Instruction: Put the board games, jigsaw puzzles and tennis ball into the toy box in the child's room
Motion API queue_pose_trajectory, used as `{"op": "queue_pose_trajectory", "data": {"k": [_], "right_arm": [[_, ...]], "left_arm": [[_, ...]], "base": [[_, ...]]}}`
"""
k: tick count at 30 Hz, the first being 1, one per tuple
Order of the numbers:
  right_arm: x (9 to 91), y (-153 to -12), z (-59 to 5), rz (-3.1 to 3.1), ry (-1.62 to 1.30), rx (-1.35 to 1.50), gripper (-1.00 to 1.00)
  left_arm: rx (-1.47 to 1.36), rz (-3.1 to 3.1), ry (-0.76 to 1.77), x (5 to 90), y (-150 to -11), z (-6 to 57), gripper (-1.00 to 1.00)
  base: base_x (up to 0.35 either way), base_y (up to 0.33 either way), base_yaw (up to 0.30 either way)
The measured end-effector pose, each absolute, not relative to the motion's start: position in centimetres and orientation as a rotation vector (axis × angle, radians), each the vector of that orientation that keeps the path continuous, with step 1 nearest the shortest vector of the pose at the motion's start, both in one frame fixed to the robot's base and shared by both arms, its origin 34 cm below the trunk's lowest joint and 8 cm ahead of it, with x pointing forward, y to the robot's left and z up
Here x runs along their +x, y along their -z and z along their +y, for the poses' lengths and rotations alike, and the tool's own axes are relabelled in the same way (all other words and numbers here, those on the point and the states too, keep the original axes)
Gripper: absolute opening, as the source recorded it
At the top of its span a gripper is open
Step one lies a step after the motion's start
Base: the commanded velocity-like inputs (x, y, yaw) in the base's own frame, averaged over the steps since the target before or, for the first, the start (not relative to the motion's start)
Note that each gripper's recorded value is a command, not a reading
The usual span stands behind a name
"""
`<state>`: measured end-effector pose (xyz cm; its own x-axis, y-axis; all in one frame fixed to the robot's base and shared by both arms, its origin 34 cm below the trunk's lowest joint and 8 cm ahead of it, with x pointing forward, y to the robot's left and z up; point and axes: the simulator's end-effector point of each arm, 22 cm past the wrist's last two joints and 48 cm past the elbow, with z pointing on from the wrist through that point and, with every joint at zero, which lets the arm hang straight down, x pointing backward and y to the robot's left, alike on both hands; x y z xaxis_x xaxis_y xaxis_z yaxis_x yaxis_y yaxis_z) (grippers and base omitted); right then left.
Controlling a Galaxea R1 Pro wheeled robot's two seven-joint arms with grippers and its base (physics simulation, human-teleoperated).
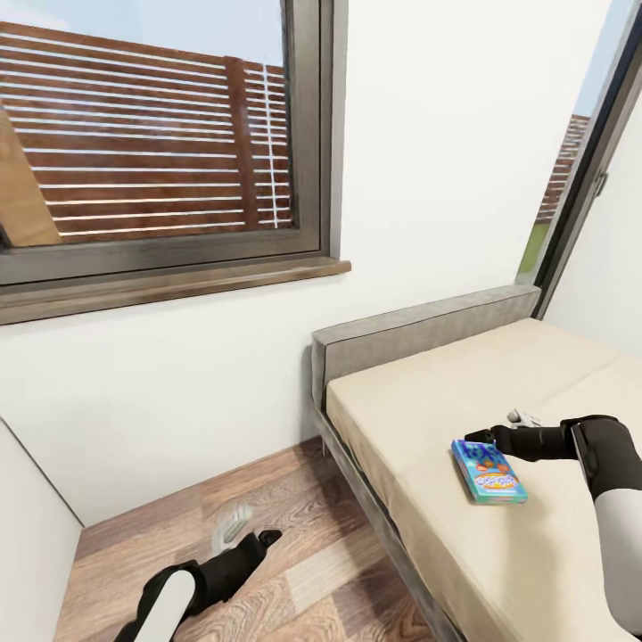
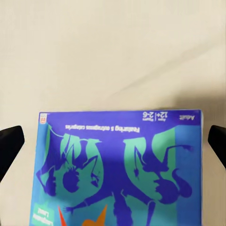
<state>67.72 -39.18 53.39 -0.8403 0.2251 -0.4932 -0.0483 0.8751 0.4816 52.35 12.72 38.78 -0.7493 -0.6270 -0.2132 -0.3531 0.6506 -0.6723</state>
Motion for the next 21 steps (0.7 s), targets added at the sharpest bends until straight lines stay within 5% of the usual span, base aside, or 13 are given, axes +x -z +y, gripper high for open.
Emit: {"op": "queue_pose_trajectory", "data": {"k": [21], "right_arm": [[67.67, -53.37, -38.93, 2.483, -0.688, 0.140, 1.00]], "left_arm": [[-0.779, 2.443, 0.843, 51.61, -38.11, 12.98, 1.00]], "base": [[-0.028, 0.000, 0.009]]}}
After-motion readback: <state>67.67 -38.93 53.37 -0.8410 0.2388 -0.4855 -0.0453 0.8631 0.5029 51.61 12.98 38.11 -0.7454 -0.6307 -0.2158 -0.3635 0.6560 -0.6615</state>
